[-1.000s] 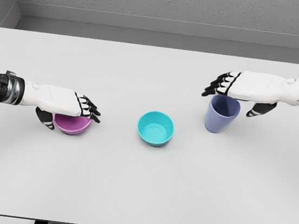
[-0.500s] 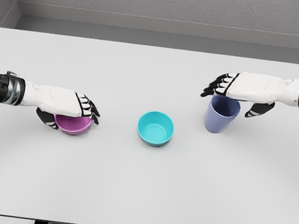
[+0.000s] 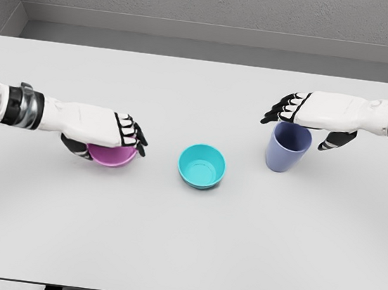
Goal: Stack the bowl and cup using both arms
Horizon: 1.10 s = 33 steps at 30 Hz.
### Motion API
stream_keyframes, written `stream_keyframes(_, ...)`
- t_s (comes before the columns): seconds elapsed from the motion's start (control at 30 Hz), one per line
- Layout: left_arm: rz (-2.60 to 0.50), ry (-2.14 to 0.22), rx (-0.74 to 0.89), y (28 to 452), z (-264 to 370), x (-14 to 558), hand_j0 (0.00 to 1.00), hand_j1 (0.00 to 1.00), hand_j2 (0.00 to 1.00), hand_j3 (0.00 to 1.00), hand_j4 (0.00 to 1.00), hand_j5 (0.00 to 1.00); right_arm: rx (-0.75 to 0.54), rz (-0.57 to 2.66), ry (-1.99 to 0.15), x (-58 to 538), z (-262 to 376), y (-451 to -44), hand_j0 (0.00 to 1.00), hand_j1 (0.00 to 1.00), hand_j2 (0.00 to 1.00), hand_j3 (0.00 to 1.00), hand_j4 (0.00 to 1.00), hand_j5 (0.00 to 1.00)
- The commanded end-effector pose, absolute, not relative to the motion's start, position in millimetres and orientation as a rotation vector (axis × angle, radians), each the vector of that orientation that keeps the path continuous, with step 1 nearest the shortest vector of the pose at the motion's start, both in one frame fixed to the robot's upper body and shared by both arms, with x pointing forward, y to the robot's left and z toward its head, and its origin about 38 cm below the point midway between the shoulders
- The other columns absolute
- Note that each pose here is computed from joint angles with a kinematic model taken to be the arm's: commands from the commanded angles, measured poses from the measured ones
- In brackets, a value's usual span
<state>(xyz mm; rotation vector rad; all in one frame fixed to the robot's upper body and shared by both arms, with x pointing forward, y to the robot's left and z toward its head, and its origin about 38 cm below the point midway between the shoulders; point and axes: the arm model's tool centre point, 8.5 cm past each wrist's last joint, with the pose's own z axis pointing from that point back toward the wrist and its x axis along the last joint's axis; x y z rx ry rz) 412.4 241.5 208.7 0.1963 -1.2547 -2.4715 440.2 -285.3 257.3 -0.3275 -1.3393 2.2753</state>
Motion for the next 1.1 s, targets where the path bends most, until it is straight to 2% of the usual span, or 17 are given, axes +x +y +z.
stream_keyframes(0.0, -2.485, -1.305, 0.170, 224.3, 210.8, 409.2, 0.55, 0.55, 0.55, 0.55, 0.55, 0.55, -0.326, 2.269, -1.342, 440.2, 257.8, -285.6, 1.00, 1.00, 1.00, 1.00, 1.00, 1.00)
stream_keyframes(0.5, -2.576, -1.545, 0.112, 126.9, 246.0, 416.0, 0.55, 0.55, 0.55, 0.55, 0.55, 0.55, -0.296, 2.278, -1.334, 442.2, 249.0, -278.1, 1.00, 1.00, 1.00, 1.00, 1.00, 1.00)
stream_keyframes(0.73, -2.502, -1.507, 0.087, 120.5, 228.8, 440.3, 0.55, 0.55, 0.55, 0.55, 0.55, 0.55, -0.284, 2.282, -1.332, 442.6, 245.7, -275.2, 1.00, 1.00, 1.00, 1.00, 1.00, 1.00)
stream_keyframes(1.07, -2.544, -1.500, 0.013, 98.9, 214.2, 430.2, 0.57, 0.57, 0.57, 0.57, 0.57, 0.57, -0.273, 2.276, -1.305, 444.4, 238.8, -278.7, 1.00, 1.00, 1.00, 1.00, 1.00, 1.00)
